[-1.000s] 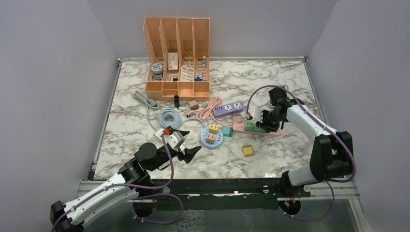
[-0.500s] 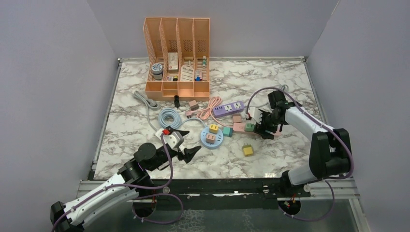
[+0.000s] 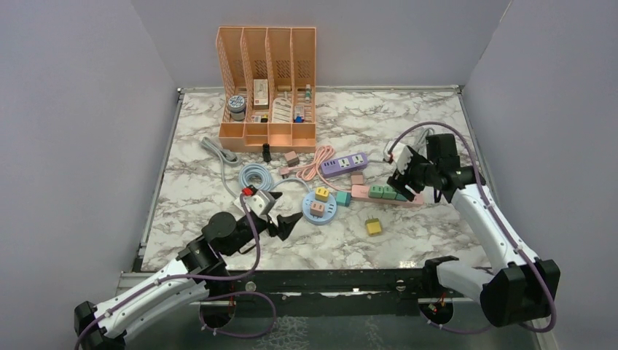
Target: Insert the plug
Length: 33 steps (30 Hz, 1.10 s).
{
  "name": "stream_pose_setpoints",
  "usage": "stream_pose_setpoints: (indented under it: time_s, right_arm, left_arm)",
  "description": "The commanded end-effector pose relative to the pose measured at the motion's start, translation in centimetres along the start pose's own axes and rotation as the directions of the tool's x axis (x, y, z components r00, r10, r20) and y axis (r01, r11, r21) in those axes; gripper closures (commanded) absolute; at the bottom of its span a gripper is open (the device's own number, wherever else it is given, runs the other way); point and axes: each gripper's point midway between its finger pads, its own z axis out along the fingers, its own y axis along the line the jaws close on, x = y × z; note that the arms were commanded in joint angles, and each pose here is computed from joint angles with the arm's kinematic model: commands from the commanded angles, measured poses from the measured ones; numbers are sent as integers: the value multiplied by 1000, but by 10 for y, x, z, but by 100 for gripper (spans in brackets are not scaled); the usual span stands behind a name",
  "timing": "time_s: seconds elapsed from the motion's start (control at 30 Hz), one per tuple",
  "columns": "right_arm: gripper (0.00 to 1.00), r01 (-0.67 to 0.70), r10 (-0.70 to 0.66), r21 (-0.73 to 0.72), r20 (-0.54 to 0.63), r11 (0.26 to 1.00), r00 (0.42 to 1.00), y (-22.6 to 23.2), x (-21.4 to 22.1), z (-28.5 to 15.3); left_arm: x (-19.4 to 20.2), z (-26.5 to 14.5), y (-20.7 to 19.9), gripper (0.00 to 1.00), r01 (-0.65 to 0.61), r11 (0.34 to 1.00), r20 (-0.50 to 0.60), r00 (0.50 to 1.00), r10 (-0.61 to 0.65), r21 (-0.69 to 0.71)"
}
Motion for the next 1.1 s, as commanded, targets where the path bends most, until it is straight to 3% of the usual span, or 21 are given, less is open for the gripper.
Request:
stream_pose_setpoints:
  time_s: [0.0, 0.07, 0.13, 0.23, 0.3, 0.4, 0.5, 0.63, 0.73, 0.87, 1.07]
  right_arm:
    - [28, -275, 248, 86, 238, 958, 939, -24, -55, -22]
    - [22, -473, 425, 102, 303, 875, 853, -37, -69, -32]
    - [6, -671, 611, 82, 341, 737, 714, -47, -81, -40]
    - [2, -823, 789, -32, 305, 567, 533, -45, -99, -39]
    - [2, -819, 815, -122, 252, 561, 522, -36, -110, -33]
    - [1, -853, 854, -150, 253, 499, 455, -37, -113, -24]
    - [5, -874, 872, -158, 265, 460, 411, -36, -118, -19]
    - [20, -913, 892, 33, 201, 406, 404, -27, -104, 9]
    - [24, -918, 918, 158, 104, 364, 382, -14, -89, 35]
    - [24, -867, 922, 339, -9, 366, 386, 6, -71, 72]
    - [23, -815, 918, 433, -92, 386, 386, 14, -68, 113]
  left_arm:
    - [-10, 2, 26, 17, 141, 971, -10, 989, -145, -193]
    - [-10, 2, 34, 17, 181, 950, -24, 981, -193, -254]
    - [-13, 2, 40, 17, 231, 922, -22, 968, -250, -310]
    - [-21, 2, 43, 15, 280, 894, -17, 952, -305, -349]
    - [-23, 3, 41, 10, 308, 885, -18, 942, -335, -348]
    - [-21, 3, 34, 1, 328, 886, -44, 932, -361, -329]
    - [-15, 4, 25, 1, 326, 899, -87, 927, -364, -292]
    - [-7, 5, 20, 1, 342, 894, -128, 912, -390, -291]
    - [-4, 7, 16, 1, 353, 892, -150, 902, -404, -282]
    - [-1, 8, 16, 1, 351, 890, -173, 895, -410, -292]
    - [0, 8, 17, 1, 351, 885, -179, 892, -416, -305]
